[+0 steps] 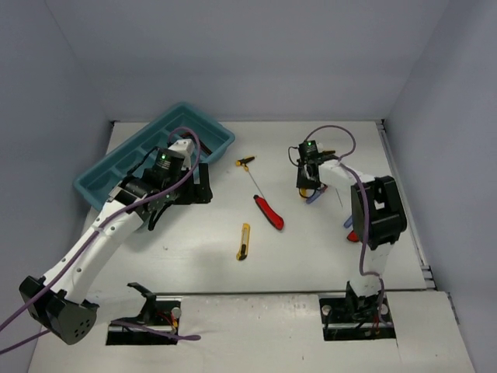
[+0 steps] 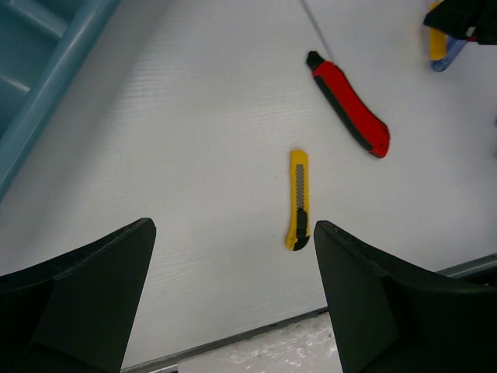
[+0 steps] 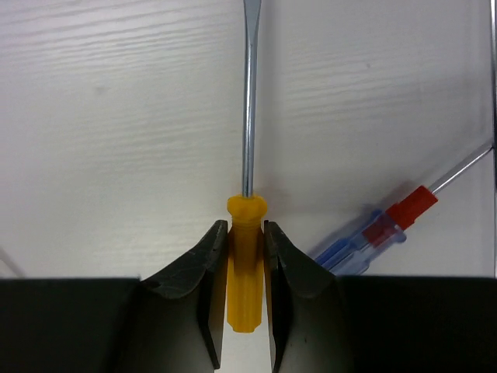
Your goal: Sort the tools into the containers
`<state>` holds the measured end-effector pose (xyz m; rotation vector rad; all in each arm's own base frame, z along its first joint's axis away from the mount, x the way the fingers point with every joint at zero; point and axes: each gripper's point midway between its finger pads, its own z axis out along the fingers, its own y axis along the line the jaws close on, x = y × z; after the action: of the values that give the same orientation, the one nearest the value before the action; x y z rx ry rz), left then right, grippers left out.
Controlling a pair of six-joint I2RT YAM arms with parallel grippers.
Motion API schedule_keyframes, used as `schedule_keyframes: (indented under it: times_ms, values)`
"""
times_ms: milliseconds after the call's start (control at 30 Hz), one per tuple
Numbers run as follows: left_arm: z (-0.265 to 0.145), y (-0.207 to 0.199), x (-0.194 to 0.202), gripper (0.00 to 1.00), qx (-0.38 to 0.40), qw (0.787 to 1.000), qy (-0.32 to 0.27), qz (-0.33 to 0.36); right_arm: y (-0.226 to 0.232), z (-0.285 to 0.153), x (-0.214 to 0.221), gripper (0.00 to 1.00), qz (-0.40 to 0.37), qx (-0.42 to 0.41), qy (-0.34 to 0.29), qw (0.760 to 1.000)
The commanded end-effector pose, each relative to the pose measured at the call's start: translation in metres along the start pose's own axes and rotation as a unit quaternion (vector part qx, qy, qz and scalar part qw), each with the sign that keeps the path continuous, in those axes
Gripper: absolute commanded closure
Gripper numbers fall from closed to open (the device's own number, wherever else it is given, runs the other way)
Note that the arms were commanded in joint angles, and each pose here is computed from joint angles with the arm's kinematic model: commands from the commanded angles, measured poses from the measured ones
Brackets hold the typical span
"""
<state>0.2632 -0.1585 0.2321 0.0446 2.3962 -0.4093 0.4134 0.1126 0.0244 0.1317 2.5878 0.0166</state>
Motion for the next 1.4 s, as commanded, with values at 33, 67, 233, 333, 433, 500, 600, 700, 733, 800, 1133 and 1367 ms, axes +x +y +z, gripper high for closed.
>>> schedule_keyframes:
  times_ms: [33,67,233,333,433,500,600,700,733,800,1133,1367]
  values:
    - [-0.012,-0.054,-0.054,0.19,0.118,0.990,-0.077,0.003,0.046,-0.108,-0.062,1.00,-0.053,-0.087,-0.141,0.985]
    - [-0.012,-0.060,-0.060,0.19,0.131,0.988,-0.082,0.000,0.050,-0.117,-0.061,1.00,-0.060,-0.096,-0.149,0.982]
    - [-0.018,-0.093,-0.089,0.19,0.203,0.971,-0.125,-0.017,0.073,-0.188,-0.062,1.00,-0.086,-0.183,-0.213,0.956]
    - [-0.026,-0.114,-0.108,0.19,0.247,0.957,-0.147,-0.032,0.081,-0.220,-0.054,1.00,-0.098,-0.224,-0.243,0.939]
    - [-0.030,-0.137,-0.119,0.19,0.283,0.945,-0.158,-0.036,0.082,-0.247,-0.047,1.00,-0.102,-0.259,-0.268,0.922]
    - [-0.038,-0.152,-0.130,0.19,0.306,0.935,-0.177,-0.030,0.083,-0.252,-0.040,1.00,-0.109,-0.273,-0.269,0.917]
    - [-0.038,-0.171,-0.137,0.19,0.328,0.925,-0.189,-0.030,0.086,-0.263,-0.035,1.00,-0.116,-0.290,-0.278,0.908]
    - [-0.034,-0.191,-0.138,0.19,0.340,0.921,-0.187,-0.031,0.085,-0.271,-0.035,1.00,-0.116,-0.298,-0.286,0.903]
    - [-0.031,-0.197,-0.137,0.19,0.341,0.922,-0.183,-0.029,0.087,-0.274,-0.035,1.00,-0.118,-0.303,-0.290,0.900]
    - [-0.022,-0.207,-0.137,0.19,0.338,0.924,-0.179,-0.028,0.088,-0.280,-0.036,1.00,-0.121,-0.309,-0.295,0.896]
    - [0.010,-0.247,-0.125,0.23,0.333,0.929,-0.149,-0.066,0.088,-0.288,-0.035,1.00,-0.122,-0.316,-0.304,0.890]
    - [0.026,-0.263,-0.126,0.42,0.331,0.927,-0.152,-0.088,0.088,-0.287,-0.033,0.99,-0.123,-0.318,-0.302,0.890]
